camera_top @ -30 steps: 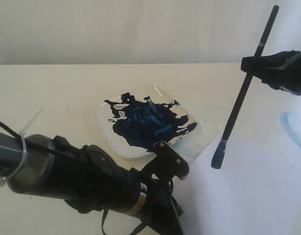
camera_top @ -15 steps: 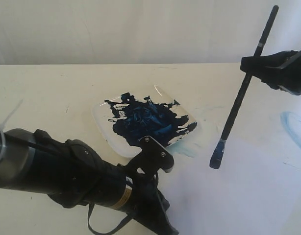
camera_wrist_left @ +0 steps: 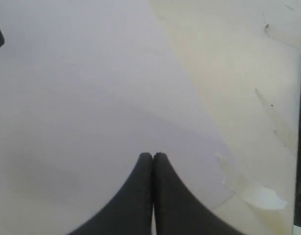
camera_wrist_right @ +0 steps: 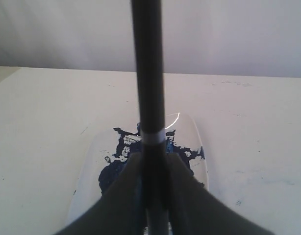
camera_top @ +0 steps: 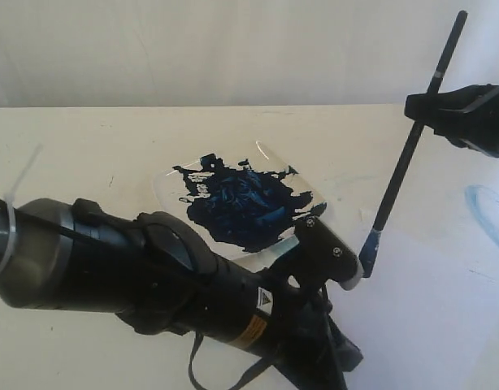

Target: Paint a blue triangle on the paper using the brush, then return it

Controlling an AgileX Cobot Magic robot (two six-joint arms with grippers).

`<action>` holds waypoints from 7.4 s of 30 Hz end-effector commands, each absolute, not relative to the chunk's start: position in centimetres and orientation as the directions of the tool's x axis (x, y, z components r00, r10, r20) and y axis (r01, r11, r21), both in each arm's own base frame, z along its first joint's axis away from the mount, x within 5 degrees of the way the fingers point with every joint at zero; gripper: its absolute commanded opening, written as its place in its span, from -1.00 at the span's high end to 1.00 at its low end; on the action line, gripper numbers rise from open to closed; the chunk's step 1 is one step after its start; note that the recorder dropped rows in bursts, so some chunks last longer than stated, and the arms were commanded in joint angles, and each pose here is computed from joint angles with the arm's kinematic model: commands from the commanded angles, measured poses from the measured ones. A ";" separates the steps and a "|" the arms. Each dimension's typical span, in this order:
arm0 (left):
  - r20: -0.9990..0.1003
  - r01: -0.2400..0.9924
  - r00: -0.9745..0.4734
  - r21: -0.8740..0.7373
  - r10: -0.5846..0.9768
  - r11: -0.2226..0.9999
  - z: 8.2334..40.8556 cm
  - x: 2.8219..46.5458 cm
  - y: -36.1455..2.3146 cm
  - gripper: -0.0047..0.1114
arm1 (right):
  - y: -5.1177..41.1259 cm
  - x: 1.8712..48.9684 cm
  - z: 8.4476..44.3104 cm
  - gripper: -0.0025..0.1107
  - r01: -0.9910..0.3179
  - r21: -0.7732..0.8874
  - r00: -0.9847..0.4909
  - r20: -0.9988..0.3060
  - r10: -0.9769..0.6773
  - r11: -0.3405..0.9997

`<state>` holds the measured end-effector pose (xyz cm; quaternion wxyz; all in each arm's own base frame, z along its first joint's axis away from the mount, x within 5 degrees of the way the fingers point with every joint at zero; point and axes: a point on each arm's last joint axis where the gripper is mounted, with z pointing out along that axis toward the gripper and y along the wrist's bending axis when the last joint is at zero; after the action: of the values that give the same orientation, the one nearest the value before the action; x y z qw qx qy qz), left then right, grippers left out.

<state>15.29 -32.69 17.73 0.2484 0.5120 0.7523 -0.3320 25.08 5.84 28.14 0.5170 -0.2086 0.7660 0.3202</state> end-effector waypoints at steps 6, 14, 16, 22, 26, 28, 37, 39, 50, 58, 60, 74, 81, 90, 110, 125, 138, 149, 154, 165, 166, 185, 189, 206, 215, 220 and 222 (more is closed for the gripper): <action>-0.677 0.924 -0.358 -0.356 0.643 0.140 16.9 13.8 -33.0 0.92 | 5.7 25.3 28.1 0.96 -0.634 0.273 -0.369 -0.929 0.028 0.724; -0.664 0.942 -0.300 -0.320 0.685 0.103 15.9 9.9 -34.2 0.92 | 5.7 25.3 28.1 0.96 -0.634 0.271 -0.367 -0.930 0.027 0.724; -0.668 0.943 -0.303 -0.313 0.680 0.113 15.7 9.7 -34.5 0.92 | 5.7 25.3 28.1 0.96 -0.635 0.270 -0.367 -0.930 0.024 0.724; -0.628 0.917 -0.346 -0.384 0.697 0.109 14.0 9.0 -35.0 0.92 | 5.7 25.3 28.1 0.96 -0.635 0.270 -0.367 -0.930 0.024 0.724; -0.627 0.913 -0.339 -0.398 0.702 0.086 13.1 8.4 -35.4 0.92 | 5.7 25.3 28.1 0.96 -0.635 0.270 -0.367 -0.930 0.024 0.724; -0.633 0.912 -0.346 -0.399 0.693 0.091 13.1 8.5 -35.5 0.92 | 5.7 25.3 28.1 0.96 -0.637 0.271 -0.367 -0.930 0.025 0.722; -0.658 0.921 -0.333 -0.381 0.676 0.083 13.2 8.7 -35.6 0.92 | 5.7 25.3 28.1 0.96 -0.637 0.271 -0.367 -0.930 0.025 0.722; -0.665 0.923 -0.332 -0.377 0.669 0.084 13.3 8.7 -35.7 0.92 | 5.7 25.3 28.1 0.96 -0.637 0.271 -0.367 -0.930 0.025 0.722; -0.691 0.920 -0.354 -0.379 0.630 0.101 13.3 9.0 -36.0 0.92 | 5.7 25.3 28.1 0.96 -0.637 0.271 -0.367 -0.930 0.025 0.722; -0.671 0.913 -0.362 -0.394 0.648 0.103 12.3 8.9 -36.0 0.92 | 5.4 24.9 29.1 0.96 -0.601 0.251 -0.332 -0.942 0.049 0.759; -0.674 0.913 -0.364 -0.395 0.642 0.103 12.4 8.9 -36.2 0.92 | 5.3 24.6 29.7 0.96 -0.602 0.235 -0.311 -0.949 0.047 0.763; -0.669 0.929 -0.301 -0.366 0.680 0.051 12.8 8.0 -37.7 0.92 | 5.4 24.2 30.2 0.96 -0.610 0.218 -0.289 -0.956 0.043 0.762; -0.654 0.925 -0.293 -0.380 0.698 0.032 12.3 7.5 -37.7 0.92 | 5.4 24.2 30.2 0.96 -0.610 0.218 -0.289 -0.956 0.043 0.762; -0.647 0.923 -0.297 -0.383 0.702 0.037 12.1 7.5 -37.7 0.92 | 5.4 24.2 30.2 0.96 -0.610 0.218 -0.289 -0.956 0.043 0.762; -0.589 0.912 -0.295 -0.408 0.752 0.038 10.3 7.2 -37.4 0.92 | 5.4 24.2 30.2 0.96 -0.609 0.219 -0.289 -0.956 0.045 0.762; -0.718 0.934 -0.294 -0.356 0.631 0.030 16.9 9.7 -36.6 0.92 | 5.5 24.1 30.3 0.96 -0.619 0.226 -0.286 -0.957 0.052 0.752; -0.712 0.926 -0.376 -0.262 0.593 0.273 17.9 16.4 -32.1 0.92 | 5.4 24.1 30.3 0.96 -0.617 0.225 -0.287 -0.957 0.051 0.754; -0.632 0.883 -0.441 -0.179 0.637 0.434 14.5 17.6 -28.6 0.92 | 5.3 24.2 30.2 0.96 -0.601 0.221 -0.290 -0.956 0.049 0.768; -0.633 0.885 -0.432 -0.159 0.642 0.438 14.4 17.8 -28.5 0.92 | 5.3 24.2 30.2 0.96 -0.601 0.221 -0.290 -0.956 0.049 0.768; -0.605 0.882 -0.439 -0.149 0.664 0.448 13.1 17.9 -28.5 0.92 | 5.5 24.9 29.1 0.96 -0.612 0.259 -0.332 -0.942 0.054 0.748; -0.605 0.882 -0.439 -0.149 0.664 0.448 13.1 17.9 -28.5 0.92 | 5.5 25.0 29.0 0.96 -0.615 0.265 -0.338 -0.940 0.055 0.743; -0.604 0.887 -0.438 -0.169 0.666 0.430 13.1 17.7 -28.6 0.92 | 7.6 24.2 29.4 0.96 -0.730 0.100 -0.210 -0.974 -0.082 0.676; -0.604 0.887 -0.438 -0.169 0.666 0.430 13.1 17.7 -28.6 0.92 | 8.7 22.6 30.6 0.96 -0.802 0.047 -0.130 -0.987 -0.097 0.595; -0.603 0.887 -0.440 -0.173 0.666 0.428 13.1 17.7 -28.6 0.92 | 8.9 23.0 26.6 0.96 -0.822 0.109 -0.228 -0.962 -0.148 0.559; -0.603 0.886 -0.439 -0.170 0.666 0.431 13.1 17.7 -28.6 0.92 | 8.9 23.5 25.8 0.96 -0.819 0.116 -0.246 -0.956 -0.161 0.563; -0.603 0.886 -0.439 -0.170 0.666 0.431 13.1 17.7 -28.6 0.92 | 8.8 23.6 25.7 0.96 -0.809 0.109 -0.250 -0.953 -0.171 0.577; -0.603 0.886 -0.439 -0.170 0.666 0.431 13.1 17.7 -28.6 0.92 | 8.7 23.7 25.6 0.96 -0.804 0.106 -0.253 -0.952 -0.175 0.586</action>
<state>17.75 -28.78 13.26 0.2304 0.4736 0.8141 -0.2449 23.63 8.77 25.78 0.5097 -0.3379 0.7267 0.3129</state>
